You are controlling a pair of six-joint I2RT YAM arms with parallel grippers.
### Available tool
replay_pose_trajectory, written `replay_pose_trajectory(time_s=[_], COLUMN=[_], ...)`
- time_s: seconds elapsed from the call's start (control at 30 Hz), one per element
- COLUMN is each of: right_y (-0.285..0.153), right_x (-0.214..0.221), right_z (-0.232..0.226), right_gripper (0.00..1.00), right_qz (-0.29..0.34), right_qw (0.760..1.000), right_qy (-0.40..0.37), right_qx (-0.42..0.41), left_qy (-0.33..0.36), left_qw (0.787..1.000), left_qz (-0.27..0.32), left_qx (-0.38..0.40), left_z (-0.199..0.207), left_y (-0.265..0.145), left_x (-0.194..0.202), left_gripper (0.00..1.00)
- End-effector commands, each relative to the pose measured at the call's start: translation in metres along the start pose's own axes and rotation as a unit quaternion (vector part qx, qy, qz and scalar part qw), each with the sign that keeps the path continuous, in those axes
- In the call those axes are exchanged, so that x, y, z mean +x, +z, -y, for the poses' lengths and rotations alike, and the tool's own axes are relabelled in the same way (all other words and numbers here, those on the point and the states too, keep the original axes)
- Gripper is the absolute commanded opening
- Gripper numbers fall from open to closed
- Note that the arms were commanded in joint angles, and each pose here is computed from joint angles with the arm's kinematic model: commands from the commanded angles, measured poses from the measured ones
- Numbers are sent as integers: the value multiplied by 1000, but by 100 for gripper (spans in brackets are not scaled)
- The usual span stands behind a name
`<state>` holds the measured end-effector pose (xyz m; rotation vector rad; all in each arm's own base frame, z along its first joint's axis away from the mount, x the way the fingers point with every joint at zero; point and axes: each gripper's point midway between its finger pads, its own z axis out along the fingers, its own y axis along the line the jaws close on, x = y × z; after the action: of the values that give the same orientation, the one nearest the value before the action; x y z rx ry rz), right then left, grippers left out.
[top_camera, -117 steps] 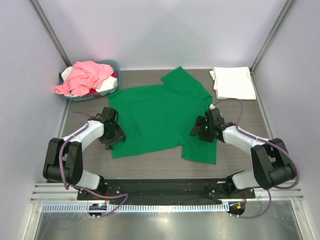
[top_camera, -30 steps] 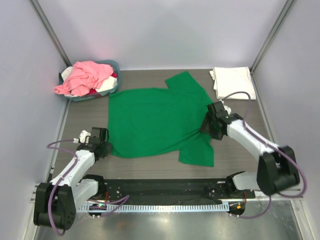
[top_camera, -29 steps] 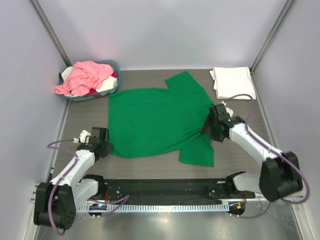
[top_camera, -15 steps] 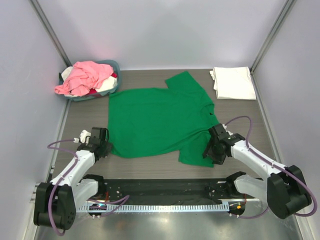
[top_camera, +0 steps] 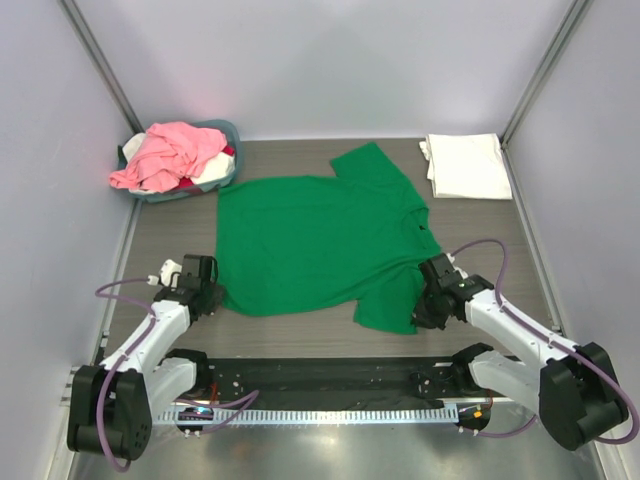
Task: Fold and stack the t-shirts
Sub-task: Fold the tshirt
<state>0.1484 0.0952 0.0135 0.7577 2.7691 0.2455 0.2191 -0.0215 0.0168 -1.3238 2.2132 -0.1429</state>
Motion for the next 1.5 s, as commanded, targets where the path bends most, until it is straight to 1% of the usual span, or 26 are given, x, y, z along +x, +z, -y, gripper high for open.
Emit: replay_pose_trajectory(time_s=[0.0, 0.13, 0.2, 0.23, 0.27, 0.4, 0.53, 0.7, 0.8, 0.83, 0.97, 1.07, 1.13, 1.17, 1.2, 1.27, 1.33, 1.47], right_y=[-9, -43, -66, -73, -83, -109, -127, -150, -160, -163, -168, -168, -167, -171, -162, -162, -151, -136], right_x=[-3, -21, -28, -27, -30, -26, -20, -17, -23, -28, -55, -78, -91, -101, -107, -120, -129, -148], right_z=[-4, -17, -22, -19, -23, -23, -17, -13, -23, -33, -56, -77, -88, -94, -98, -109, -118, -131], right_gripper=[1, 1, 1, 1, 1, 1, 1, 1, 1, 1, 1, 1, 1, 1, 1, 1, 1, 1], right_qz=[6, 40, 57, 57, 64, 77, 81, 89, 98, 104, 125, 142, 153, 168, 162, 177, 176, 176], right_qw=[1000, 999, 997, 998, 997, 994, 992, 989, 987, 984, 982, 980, 979, 976, 978, 975, 975, 975], right_qy=[-9, -17, -18, -18, -15, 0, 7, 11, 6, -3, -31, -54, -66, -77, -82, -89, -99, -108], right_qx=[-9, -26, -39, -35, -44, -80, -97, -114, -131, -148, -137, -128, -120, -117, -101, -100, -91, -78], left_qy=[29, 29, 21, 22, 14, -13, -23, -25, -14, -8, 26, 43, 49, 55, 68, 80, 94, 101], left_qw=[999, 1000, 999, 1000, 999, 998, 998, 997, 997, 998, 997, 998, 998, 998, 997, 996, 995, 995], left_qz=[-16, 2, 11, 7, 17, -5, -25, -17, -13, -16, -35, -23, -4, -2, 2, 3, 2, 0], left_qx=[-15, 7, 25, 15, 36, 57, 52, 66, 69, 67, 57, 48, 44, 38, 41, 29, 15, 5], left_z=[-9, -3, 1, -6, 1, 5, -1, -5, -6, -3, 9, 18, 24, 29, 34, 38, 45, 54], left_y=[-7, -37, -60, -67, -80, -105, -125, -145, -146, -142, -134, -131, -130, -128, -127, -124, -116, -101], left_x=[5, -10, -18, -17, -23, -20, -16, -20, -22, -21, -19, -29, -40, -45, -49, -53, -58, -62], left_gripper=[0, 0, 0, 0, 0, 0, 0, 0, 0, 0, 0, 0, 0, 0, 0, 0, 0, 0])
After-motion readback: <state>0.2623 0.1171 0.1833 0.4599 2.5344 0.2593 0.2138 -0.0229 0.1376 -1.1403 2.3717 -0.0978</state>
